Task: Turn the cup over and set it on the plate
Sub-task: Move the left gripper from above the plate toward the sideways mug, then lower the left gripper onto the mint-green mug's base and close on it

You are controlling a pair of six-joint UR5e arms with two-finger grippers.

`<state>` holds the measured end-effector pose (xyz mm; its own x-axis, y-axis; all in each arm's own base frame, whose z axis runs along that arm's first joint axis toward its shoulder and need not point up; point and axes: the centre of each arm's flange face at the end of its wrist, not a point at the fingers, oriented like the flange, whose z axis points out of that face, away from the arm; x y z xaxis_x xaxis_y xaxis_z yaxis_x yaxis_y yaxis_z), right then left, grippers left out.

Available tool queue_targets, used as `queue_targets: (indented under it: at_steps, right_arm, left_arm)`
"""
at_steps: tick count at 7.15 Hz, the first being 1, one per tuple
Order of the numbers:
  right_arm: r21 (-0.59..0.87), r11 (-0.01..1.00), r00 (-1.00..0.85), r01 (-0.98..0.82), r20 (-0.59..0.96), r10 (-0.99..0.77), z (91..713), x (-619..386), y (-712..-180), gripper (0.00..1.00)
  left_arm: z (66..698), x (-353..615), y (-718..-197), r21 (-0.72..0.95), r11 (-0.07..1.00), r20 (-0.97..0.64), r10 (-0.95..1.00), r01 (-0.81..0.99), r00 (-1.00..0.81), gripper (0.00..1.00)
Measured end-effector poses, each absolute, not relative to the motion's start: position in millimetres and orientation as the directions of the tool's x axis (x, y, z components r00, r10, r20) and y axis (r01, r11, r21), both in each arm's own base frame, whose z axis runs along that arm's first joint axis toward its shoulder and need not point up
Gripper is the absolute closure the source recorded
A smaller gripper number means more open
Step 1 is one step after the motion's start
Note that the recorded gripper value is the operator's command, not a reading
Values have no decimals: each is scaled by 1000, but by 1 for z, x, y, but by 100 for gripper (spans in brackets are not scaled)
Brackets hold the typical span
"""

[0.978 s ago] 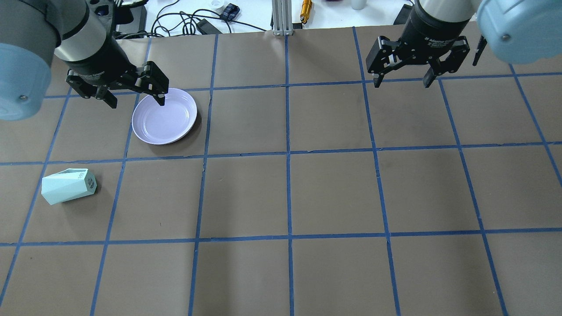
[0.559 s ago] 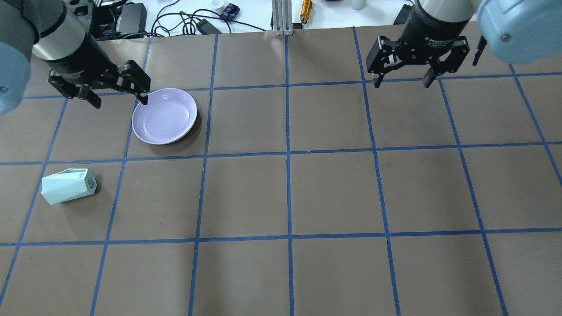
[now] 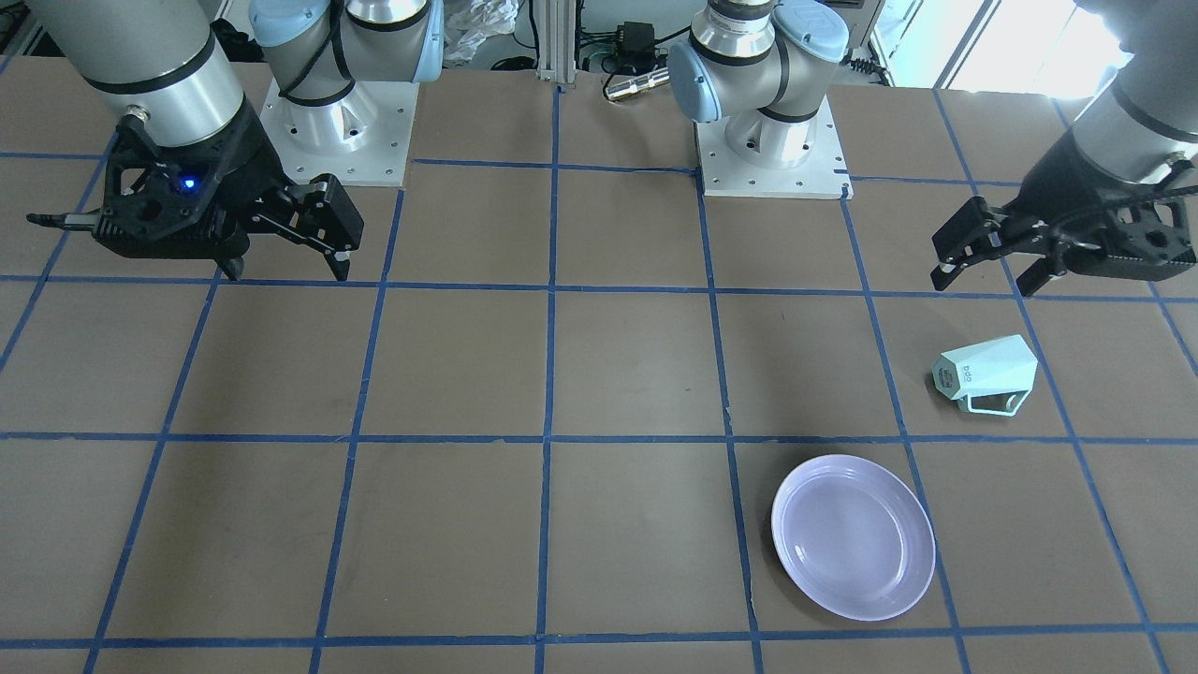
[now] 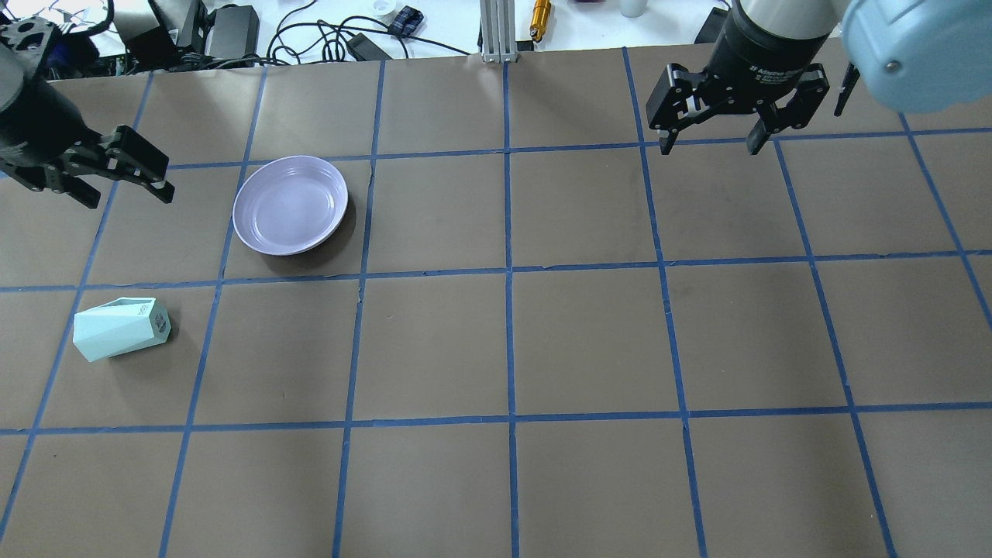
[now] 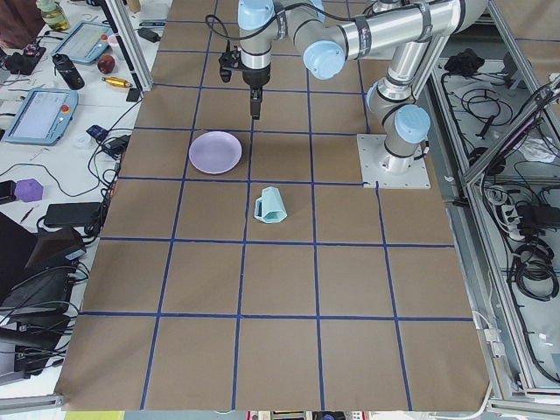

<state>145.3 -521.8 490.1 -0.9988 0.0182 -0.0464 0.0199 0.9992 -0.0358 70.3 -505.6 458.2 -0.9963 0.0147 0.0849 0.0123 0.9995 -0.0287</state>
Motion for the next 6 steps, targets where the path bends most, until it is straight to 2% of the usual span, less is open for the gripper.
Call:
queue_targets:
  at_steps: [3, 6]
  right_arm:
    - [-36, 999, -999, 20, -46, 18, 490, 145, -522, 0]
    - [-36, 999, -999, 21, -46, 19, 490, 145, -522, 0]
  left_arm:
    - [434, 141, -498, 2, 998, 146, 66, 67, -987, 3]
    - [394, 212, -483, 35, 999, 223, 25, 33, -975, 3]
